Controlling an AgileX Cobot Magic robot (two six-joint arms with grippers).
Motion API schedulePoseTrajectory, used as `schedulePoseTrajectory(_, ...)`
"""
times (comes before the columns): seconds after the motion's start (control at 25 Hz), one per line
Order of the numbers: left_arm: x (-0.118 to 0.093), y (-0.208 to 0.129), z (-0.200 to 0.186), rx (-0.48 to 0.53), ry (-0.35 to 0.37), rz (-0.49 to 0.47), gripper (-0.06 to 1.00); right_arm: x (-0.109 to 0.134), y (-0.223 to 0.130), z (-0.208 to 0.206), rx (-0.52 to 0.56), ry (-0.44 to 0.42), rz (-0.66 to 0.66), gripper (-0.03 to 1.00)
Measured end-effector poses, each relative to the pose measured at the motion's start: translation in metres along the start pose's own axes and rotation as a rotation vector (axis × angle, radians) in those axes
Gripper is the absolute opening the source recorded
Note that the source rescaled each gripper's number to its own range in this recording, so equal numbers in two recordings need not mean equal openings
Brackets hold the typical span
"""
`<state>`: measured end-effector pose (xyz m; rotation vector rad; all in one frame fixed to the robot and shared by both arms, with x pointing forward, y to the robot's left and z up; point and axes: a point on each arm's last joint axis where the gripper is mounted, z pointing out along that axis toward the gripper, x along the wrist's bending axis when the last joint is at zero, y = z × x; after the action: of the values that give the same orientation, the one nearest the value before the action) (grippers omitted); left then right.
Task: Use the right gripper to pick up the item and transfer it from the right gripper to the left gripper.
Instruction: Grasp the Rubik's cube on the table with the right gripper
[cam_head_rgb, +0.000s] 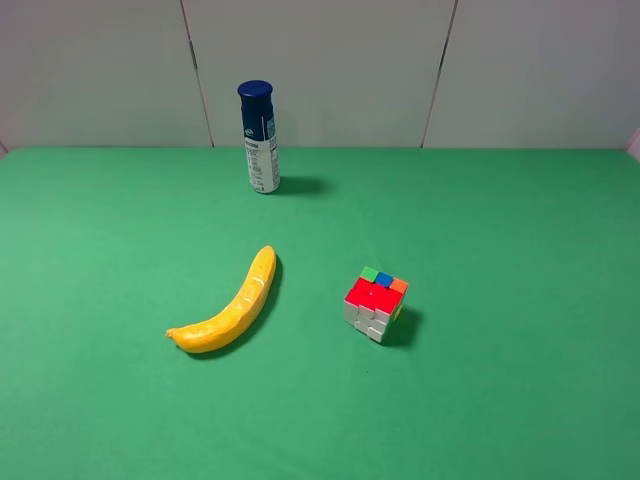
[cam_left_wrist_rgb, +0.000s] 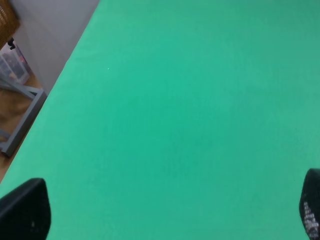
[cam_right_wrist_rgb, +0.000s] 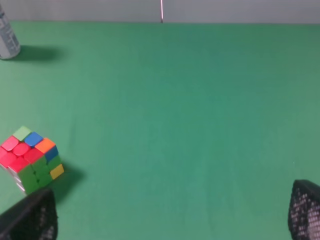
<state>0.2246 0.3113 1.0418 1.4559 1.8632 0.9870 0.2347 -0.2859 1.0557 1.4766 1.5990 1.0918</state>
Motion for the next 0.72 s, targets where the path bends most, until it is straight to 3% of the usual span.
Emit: schedulePoseTrajectory(0.72, 0.0, 0.0, 0.0, 0.0, 0.0, 0.0, 1.0, 0.0001, 0.0019, -0.0009, -0.001, 0.0, 0.0, 1.0)
